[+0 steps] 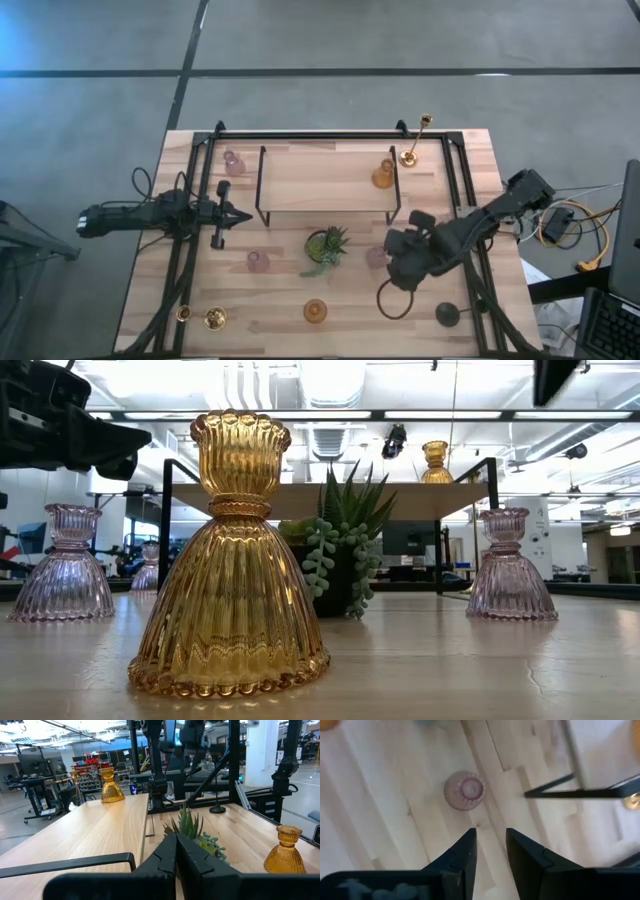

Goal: Pick & Place candle stick holders
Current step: Put the pink glass candle holder on the shelf

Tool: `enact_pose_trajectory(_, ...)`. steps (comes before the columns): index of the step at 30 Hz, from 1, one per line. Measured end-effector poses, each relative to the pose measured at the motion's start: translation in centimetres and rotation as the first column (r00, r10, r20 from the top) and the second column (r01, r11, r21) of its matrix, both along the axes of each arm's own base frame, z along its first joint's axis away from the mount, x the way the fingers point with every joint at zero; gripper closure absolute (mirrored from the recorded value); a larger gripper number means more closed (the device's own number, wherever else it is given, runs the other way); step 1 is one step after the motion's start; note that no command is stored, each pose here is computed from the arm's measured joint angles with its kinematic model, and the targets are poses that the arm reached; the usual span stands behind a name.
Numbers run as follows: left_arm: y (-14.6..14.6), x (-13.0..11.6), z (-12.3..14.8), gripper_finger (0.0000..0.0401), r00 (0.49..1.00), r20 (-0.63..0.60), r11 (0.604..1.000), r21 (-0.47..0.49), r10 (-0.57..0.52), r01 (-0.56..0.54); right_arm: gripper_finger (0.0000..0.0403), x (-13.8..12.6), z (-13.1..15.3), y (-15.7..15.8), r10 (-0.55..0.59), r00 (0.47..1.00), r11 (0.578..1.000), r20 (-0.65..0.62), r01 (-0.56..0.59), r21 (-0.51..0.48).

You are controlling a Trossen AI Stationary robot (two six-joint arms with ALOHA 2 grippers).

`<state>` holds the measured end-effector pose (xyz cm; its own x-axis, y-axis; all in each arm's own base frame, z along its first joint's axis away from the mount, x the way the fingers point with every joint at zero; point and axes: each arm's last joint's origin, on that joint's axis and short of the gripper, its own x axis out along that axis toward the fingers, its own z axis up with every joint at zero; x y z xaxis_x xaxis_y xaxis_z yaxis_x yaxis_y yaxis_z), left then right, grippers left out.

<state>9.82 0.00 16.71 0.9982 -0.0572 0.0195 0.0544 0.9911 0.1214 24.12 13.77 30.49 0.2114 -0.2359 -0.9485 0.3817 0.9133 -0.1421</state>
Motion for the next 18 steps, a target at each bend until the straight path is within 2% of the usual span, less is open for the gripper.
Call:
enact_pose_trajectory(7, 0.0, 0.0, 0.0, 0.0389, 1.0, 0.0, 1.0, 0.0, 0.0, 0.0, 0.0254, -0.9, -4.6, 1.4, -0.021, 1.0, 1.0, -0.006, 0.021, 0.011)
enact_pose_trajectory(18, 0.0, 0.0, 0.0, 0.0389, 1.0, 0.0, 1.0, 0.0, 0.0, 0.0, 0.02, -2.3, -11.5, 0.9, -0.095, 0.995, 0.995, 0.012, 0.095, 0.016)
